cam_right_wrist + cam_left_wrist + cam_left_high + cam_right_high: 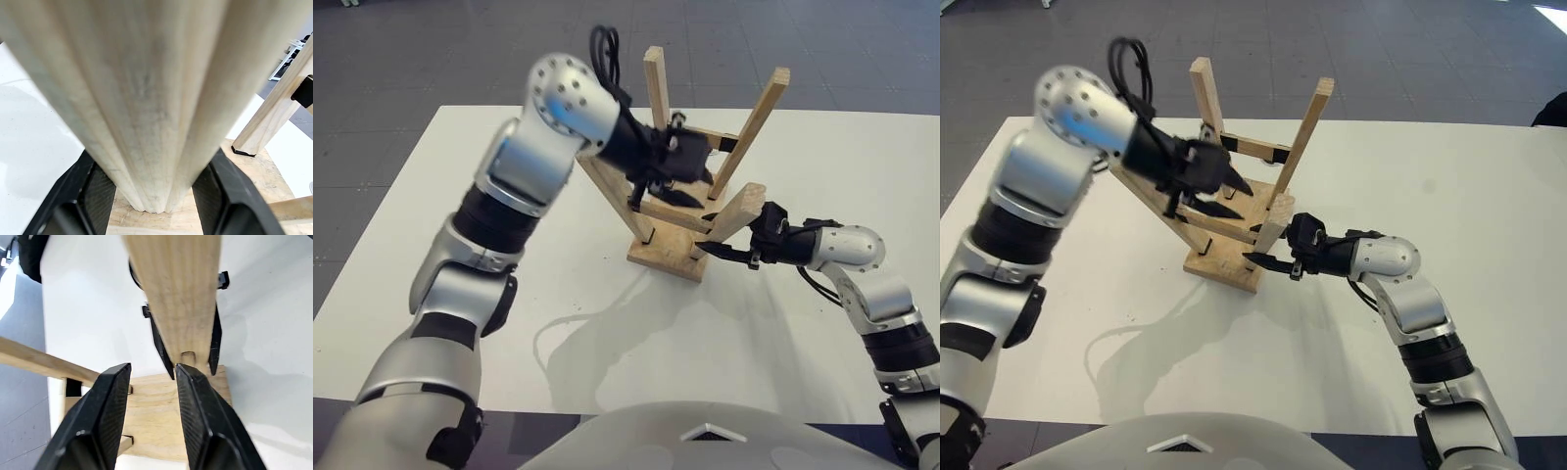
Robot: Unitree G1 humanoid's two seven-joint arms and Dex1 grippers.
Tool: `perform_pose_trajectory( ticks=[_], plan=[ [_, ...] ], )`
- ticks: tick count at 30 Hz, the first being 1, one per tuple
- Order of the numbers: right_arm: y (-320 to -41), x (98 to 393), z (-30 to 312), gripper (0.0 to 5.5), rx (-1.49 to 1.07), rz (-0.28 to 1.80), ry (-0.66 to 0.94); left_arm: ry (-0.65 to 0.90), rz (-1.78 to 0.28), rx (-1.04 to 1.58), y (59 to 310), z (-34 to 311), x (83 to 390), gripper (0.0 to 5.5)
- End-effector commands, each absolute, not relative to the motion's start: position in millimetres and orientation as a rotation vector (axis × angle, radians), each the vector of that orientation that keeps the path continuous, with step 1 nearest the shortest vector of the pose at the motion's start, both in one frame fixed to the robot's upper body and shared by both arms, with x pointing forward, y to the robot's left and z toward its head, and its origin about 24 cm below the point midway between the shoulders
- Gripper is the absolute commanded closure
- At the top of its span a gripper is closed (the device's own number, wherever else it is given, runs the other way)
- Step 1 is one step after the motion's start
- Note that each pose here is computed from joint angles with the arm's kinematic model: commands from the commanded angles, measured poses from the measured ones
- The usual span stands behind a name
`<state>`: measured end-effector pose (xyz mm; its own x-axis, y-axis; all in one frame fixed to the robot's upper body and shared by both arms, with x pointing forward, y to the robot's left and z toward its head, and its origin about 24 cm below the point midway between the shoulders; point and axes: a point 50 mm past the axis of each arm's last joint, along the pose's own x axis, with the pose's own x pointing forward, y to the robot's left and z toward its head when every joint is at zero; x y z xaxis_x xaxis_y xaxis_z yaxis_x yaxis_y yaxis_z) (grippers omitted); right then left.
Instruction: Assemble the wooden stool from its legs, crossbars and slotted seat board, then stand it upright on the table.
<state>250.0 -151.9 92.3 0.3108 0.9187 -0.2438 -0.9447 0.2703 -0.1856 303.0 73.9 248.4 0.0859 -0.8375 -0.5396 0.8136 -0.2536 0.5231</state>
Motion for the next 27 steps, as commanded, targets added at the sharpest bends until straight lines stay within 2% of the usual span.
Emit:
perform_pose_trajectory(
  ticks=[1, 4, 7, 8, 10, 13, 15, 17, 20, 22, 27],
  plan=[
    [-158.4, 233.9, 55.6, 3.47, -0.286, 1.286, 0.324, -0.195, -1.33, 0.909, 95.9, 312.8, 311.9, 3.83],
    [-158.5, 233.4, 55.4, 3.47, -0.285, 1.28, 0.325, -0.248, -1.093, 0.749, 134.5, 337.5, 323.5, 3.83],
    [-158.6, 231.7, 56.1, 3.47, -0.276, 1.261, 0.319, -0.19, -0.885, 0.541, 175.3, 310.5, 338.6, 3.83],
    [-158.7, 231.0, 56.3, 3.47, -0.27, 1.252, 0.316, -0.14, -0.786, 0.482, 193.9, 287.0, 344.5, 3.83],
    [-158.9, 230.2, 56.2, 3.47, -0.26, 1.238, 0.316, 0.034, -0.582, 0.41, 233.4, 213.5, 345.4, 3.83],
    [-159.0, 229.9, 56.4, 3.47, -0.256, 1.234, 0.322, 0.214, -0.41, 0.428, 257.8, 126.4, 322.0, 4.31],
    [-159.3, 230.8, 57.2, 3.47, -0.256, 1.235, 0.325, 0.25, -0.393, 0.522, 253.2, 94.8, 303.2, 4.64],
    [-159.7, 231.9, 57.3, 3.47, -0.258, 1.236, 0.329, 0.195, -0.443, 0.623, 240.5, 85.0, 286.2, 4.83],
    [-160.1, 232.0, 56.5, 3.47, -0.259, 1.236, 0.336, 0.086, -0.495, 0.742, 225.1, 84.1, 260.8, 4.86],
    [-159.7, 232.3, 55.5, 3.47, -0.259, 1.237, 0.342, 0.023, -0.539, 0.801, 205.8, 87.4, 246.3, 4.86],
    [-158.4, 233.2, 56.6, 3.47, -0.256, 1.237, 0.34, -0.206, -0.705, 0.916, 150.9, 108.7, 236.4, 4.86]
  ],
)
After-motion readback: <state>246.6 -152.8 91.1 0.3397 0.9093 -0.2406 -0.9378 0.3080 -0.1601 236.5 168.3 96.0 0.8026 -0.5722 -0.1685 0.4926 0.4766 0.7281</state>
